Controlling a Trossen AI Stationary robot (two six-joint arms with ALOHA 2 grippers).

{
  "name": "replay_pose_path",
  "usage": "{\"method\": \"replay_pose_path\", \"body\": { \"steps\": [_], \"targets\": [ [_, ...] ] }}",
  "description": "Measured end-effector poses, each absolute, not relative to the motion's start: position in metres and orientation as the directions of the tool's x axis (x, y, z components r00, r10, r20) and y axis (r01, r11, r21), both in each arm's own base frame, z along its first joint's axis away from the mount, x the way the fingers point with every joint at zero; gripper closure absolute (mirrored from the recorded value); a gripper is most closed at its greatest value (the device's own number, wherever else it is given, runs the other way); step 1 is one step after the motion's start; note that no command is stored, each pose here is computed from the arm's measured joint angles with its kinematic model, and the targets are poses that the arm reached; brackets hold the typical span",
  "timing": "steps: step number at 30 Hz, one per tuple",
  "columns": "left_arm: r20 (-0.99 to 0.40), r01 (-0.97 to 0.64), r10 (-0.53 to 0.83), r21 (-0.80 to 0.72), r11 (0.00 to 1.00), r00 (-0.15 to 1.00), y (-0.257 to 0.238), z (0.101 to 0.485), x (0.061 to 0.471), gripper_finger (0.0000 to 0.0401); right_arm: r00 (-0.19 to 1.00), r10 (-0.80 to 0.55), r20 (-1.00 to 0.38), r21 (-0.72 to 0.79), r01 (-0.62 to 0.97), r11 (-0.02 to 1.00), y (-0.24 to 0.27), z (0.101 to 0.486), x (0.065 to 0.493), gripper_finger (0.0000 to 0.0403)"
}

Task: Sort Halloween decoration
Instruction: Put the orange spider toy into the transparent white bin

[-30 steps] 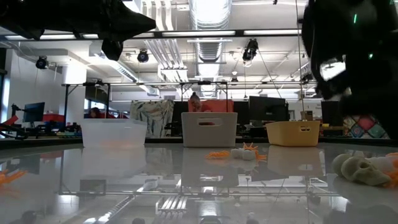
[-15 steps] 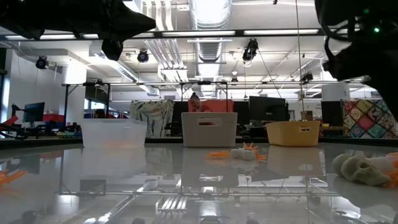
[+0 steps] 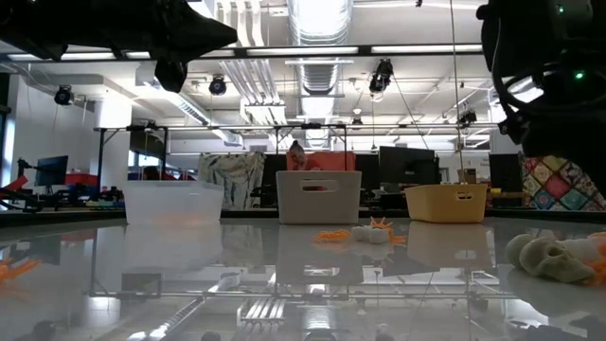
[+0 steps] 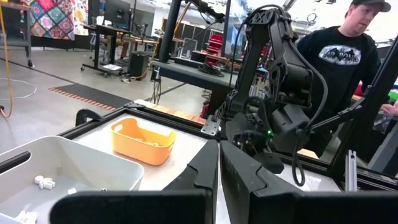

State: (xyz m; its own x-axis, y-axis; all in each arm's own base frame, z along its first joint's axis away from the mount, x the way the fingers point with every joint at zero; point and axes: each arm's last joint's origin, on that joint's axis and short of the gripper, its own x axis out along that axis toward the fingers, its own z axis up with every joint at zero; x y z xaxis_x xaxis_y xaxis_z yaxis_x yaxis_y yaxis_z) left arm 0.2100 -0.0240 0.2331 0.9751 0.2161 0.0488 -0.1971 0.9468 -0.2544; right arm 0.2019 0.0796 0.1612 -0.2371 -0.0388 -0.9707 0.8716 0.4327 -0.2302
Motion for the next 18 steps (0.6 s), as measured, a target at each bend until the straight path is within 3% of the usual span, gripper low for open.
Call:
{"method": "replay_pose_path", "body": {
  "steps": [12,18],
  "targets": [
    [0.057,-0.194,0.217,-0.270,0.943,0.975,-0.024,0.235,0.211,0.0401,-0.187,-0.054,-0.981,-0.190,0.863,0.468,0.081,0.153,0.207,0.0280],
    [0.080,-0.186,0.216,-0.281,0.941,0.973,-0.024,0.244,0.213,0.0401,-0.252,-0.102,-0.962,-0.270,0.850,0.452,0.079,0.137,0.205,0.0280]
  ]
}}
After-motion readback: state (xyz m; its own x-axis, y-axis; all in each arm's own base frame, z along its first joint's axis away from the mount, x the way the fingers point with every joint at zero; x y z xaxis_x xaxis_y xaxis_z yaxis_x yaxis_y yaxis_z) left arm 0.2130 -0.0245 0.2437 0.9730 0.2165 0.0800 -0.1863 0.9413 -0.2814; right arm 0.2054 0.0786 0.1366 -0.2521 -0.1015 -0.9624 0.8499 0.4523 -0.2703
